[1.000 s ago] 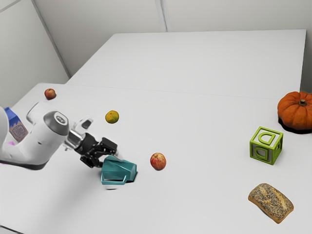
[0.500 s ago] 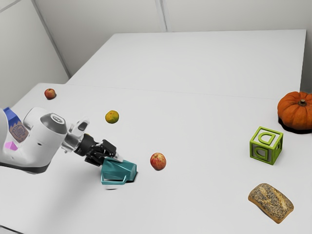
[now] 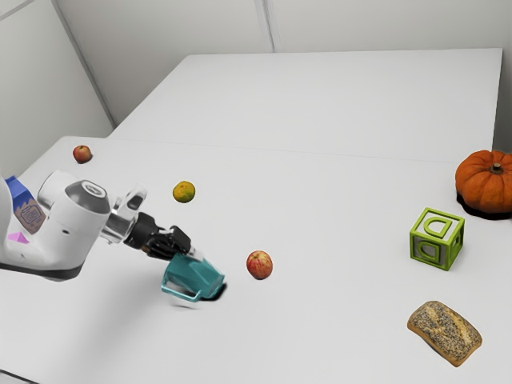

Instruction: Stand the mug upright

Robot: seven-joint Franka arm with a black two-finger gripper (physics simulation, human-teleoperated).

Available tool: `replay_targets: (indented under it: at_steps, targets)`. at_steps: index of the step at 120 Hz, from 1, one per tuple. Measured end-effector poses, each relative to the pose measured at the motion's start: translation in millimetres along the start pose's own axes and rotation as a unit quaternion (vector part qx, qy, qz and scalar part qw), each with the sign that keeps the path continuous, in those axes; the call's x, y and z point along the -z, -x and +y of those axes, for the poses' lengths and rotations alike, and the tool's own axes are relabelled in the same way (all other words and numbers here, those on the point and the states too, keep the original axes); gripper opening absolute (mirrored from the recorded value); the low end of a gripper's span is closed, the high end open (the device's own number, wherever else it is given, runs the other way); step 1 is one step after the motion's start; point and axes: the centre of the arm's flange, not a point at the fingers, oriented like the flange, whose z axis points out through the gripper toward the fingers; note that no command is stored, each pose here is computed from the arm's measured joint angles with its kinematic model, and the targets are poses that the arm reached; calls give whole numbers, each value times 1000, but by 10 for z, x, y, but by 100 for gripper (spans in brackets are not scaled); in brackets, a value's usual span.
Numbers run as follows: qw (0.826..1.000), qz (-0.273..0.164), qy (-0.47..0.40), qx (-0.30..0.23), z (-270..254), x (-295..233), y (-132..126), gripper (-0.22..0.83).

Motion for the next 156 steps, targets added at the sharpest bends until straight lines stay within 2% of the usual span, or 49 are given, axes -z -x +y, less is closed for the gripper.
replay_targets:
  at_steps: [44,79,92,124,156]
  targets:
    - [999,23,13,-40,247,112,-194,-14]
    - [995,31,4,-91,514,217,-421,-16]
    - [991,23,-18,-128,633,287,-562,-16]
    - [965,-36,-108,-235,964,281,-921,-17]
    - [916,-117,-220,-316,1137,126,-1048,-17]
